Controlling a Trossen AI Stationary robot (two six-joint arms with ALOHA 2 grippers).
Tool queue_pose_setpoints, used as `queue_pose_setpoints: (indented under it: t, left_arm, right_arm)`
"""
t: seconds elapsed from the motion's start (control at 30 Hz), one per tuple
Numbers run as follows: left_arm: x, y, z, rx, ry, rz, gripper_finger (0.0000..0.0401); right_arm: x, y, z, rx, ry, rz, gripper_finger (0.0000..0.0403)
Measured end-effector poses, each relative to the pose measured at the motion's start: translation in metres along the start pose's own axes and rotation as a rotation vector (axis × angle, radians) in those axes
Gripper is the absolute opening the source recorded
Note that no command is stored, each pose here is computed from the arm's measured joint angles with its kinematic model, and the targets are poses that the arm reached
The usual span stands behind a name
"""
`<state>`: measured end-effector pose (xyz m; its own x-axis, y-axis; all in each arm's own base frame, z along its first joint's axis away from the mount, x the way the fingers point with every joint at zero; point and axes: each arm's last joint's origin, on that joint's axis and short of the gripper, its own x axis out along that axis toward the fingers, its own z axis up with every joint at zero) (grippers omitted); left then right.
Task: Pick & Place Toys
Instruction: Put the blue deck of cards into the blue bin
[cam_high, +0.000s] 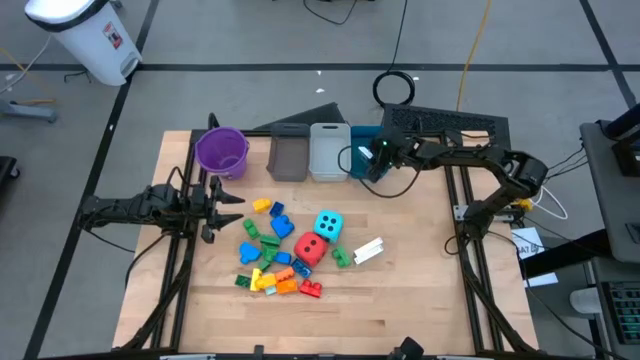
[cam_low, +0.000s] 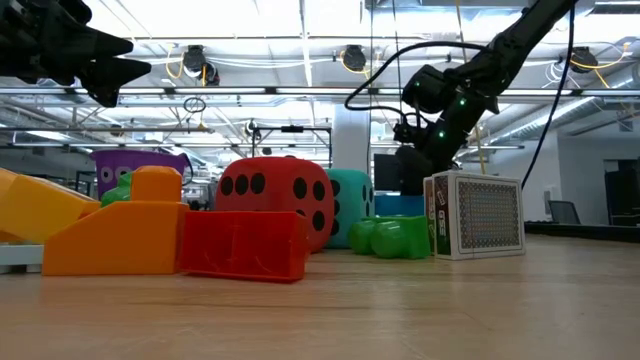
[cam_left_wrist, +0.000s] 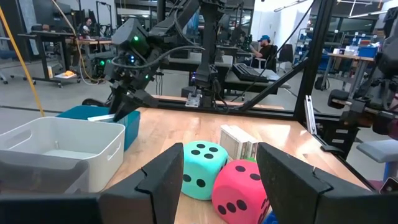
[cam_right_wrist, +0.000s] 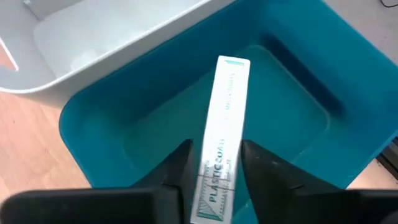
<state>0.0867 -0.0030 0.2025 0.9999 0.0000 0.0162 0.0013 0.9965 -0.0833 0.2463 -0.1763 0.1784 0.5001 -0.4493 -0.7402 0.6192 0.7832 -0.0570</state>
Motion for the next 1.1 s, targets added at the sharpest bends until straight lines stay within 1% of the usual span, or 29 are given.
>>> queue_pose_setpoints:
  t: [0.2,0.27,0.43,0.5,0.57,0.63,0.7,0.77,0.87,0.97,1.03,1.1]
  left_arm:
    - [0.0,0.0,0.0,0.0,0.0,0.0,0.0209]
    - [0.0,0.0,0.0,0.0,0.0,0.0,0.0209]
    - [0.0,0.0,0.0,0.0,0.0,0.0,0.0209]
    - [0.0,0.0,0.0,0.0,0.0,0.0,0.0209]
    - [0.0,0.0,0.0,0.0,0.0,0.0,0.0209]
    - [0.0,0.0,0.0,0.0,0.0,0.0,0.0209]
    - [0.0,0.0,0.0,0.0,0.0,0.0,0.0209]
    - [0.0,0.0,0.0,0.0,0.0,0.0,0.0209]
    - [0.0,0.0,0.0,0.0,0.001,0.0,0.0209]
    - [0.0,0.0,0.0,0.0,0.001,0.0,0.0209]
    - [0.0,0.0,0.0,0.0,0.001,0.0,0.0209]
    - [0.0,0.0,0.0,0.0,0.0,0.0,0.0209]
  right_arm:
    - [0.0,0.0,0.002,0.039,-0.016,0.003,0.003]
    - [0.0,0.0,0.002,0.059,-0.024,0.003,0.0015]
    - [0.0,0.0,0.009,0.138,-0.091,0.008,0.0016]
    - [-0.001,-0.001,0.011,0.205,-0.111,-0.006,0.0019]
    - [-0.001,-0.003,0.011,0.301,-0.129,-0.054,0.002]
    - [-0.001,-0.004,0.011,0.366,-0.137,-0.088,0.0027]
    - [0.0,-0.002,0.01,0.431,-0.15,-0.097,0.0041]
    - [0.0,0.001,0.008,0.466,-0.159,-0.09,0.006]
    - [0.002,0.005,0.005,0.468,-0.188,-0.07,0.009]
    - [0.003,0.01,-0.002,0.443,-0.224,-0.053,0.0113]
    - [0.004,0.012,-0.006,0.409,-0.249,-0.041,0.0125]
    - [0.005,0.014,-0.008,0.35,-0.269,-0.036,0.0133]
